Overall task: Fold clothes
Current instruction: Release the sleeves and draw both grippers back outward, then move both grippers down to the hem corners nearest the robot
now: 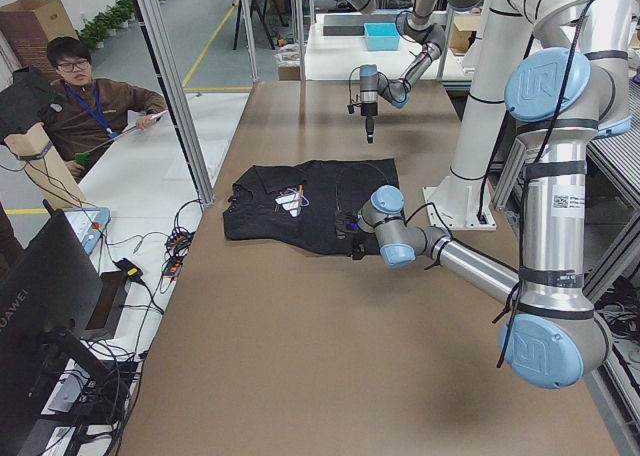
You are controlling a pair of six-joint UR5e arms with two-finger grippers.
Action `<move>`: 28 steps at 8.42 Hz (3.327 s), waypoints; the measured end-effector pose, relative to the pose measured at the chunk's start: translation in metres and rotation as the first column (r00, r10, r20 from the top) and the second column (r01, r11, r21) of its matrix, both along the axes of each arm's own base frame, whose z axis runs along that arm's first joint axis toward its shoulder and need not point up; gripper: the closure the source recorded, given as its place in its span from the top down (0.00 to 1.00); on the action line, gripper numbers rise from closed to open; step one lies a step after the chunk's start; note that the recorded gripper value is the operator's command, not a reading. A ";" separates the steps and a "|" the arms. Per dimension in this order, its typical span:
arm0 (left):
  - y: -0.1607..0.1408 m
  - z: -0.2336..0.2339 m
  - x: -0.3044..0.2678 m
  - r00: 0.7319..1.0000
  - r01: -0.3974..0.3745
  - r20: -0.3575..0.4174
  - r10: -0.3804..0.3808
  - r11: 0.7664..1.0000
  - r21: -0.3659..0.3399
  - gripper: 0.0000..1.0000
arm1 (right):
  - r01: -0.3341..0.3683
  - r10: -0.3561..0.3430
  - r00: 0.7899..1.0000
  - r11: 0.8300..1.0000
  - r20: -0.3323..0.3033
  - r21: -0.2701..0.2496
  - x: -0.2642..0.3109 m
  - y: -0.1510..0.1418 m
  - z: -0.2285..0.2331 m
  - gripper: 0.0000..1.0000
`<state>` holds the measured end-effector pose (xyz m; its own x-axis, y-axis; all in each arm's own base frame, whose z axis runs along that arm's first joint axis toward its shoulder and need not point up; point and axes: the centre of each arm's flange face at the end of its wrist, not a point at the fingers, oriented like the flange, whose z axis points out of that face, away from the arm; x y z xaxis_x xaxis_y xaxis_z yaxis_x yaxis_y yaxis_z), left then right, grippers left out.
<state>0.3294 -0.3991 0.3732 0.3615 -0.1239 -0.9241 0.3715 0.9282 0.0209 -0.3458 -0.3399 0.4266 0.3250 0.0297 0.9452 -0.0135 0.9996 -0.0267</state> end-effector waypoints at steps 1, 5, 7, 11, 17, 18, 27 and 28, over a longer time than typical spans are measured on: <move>0.004 0.000 0.005 1.000 -0.005 0.002 0.005 1.000 0.003 1.00 | -0.004 0.004 1.000 1.000 0.007 0.000 -0.015 0.012 0.010 0.94; 0.008 0.001 0.010 1.000 -0.011 0.005 0.011 1.000 0.007 1.00 | 0.015 -0.015 1.000 1.000 0.007 -0.017 -0.033 0.033 0.028 0.94; 0.008 0.001 0.010 1.000 -0.011 0.005 0.011 1.000 0.007 1.00 | 0.043 -0.043 0.999 0.999 -0.001 -0.021 -0.042 0.047 0.032 0.94; 0.007 0.002 0.010 1.000 -0.010 0.007 0.010 1.000 0.006 1.00 | 0.081 -0.082 0.997 0.996 -0.012 -0.022 -0.057 0.066 0.037 0.71; 0.007 -0.003 0.011 1.000 -0.013 0.001 0.013 1.000 0.009 1.00 | 0.082 -0.082 0.996 0.997 -0.017 -0.018 -0.064 0.070 0.039 0.00; 0.007 -0.004 0.012 1.000 -0.015 -0.001 0.015 1.000 0.010 1.00 | 0.080 -0.080 0.997 0.997 -0.018 -0.018 -0.062 0.069 0.039 0.00; 0.113 0.002 0.051 0.996 -0.043 -0.084 0.042 0.999 -0.012 1.00 | 0.080 -0.083 0.992 0.996 0.091 0.037 -0.035 0.080 0.000 0.00; 0.126 0.003 0.063 0.996 -0.039 -0.082 0.038 0.999 -0.014 1.00 | 0.081 -0.084 0.992 0.996 0.094 0.039 -0.035 0.080 0.000 0.00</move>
<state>0.3920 -0.2728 0.3764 0.2894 -0.1264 -0.9488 0.3356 0.9417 -0.0231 -0.3804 -0.2600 0.4263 0.2332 -0.0269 0.9721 0.0697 0.9975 0.0109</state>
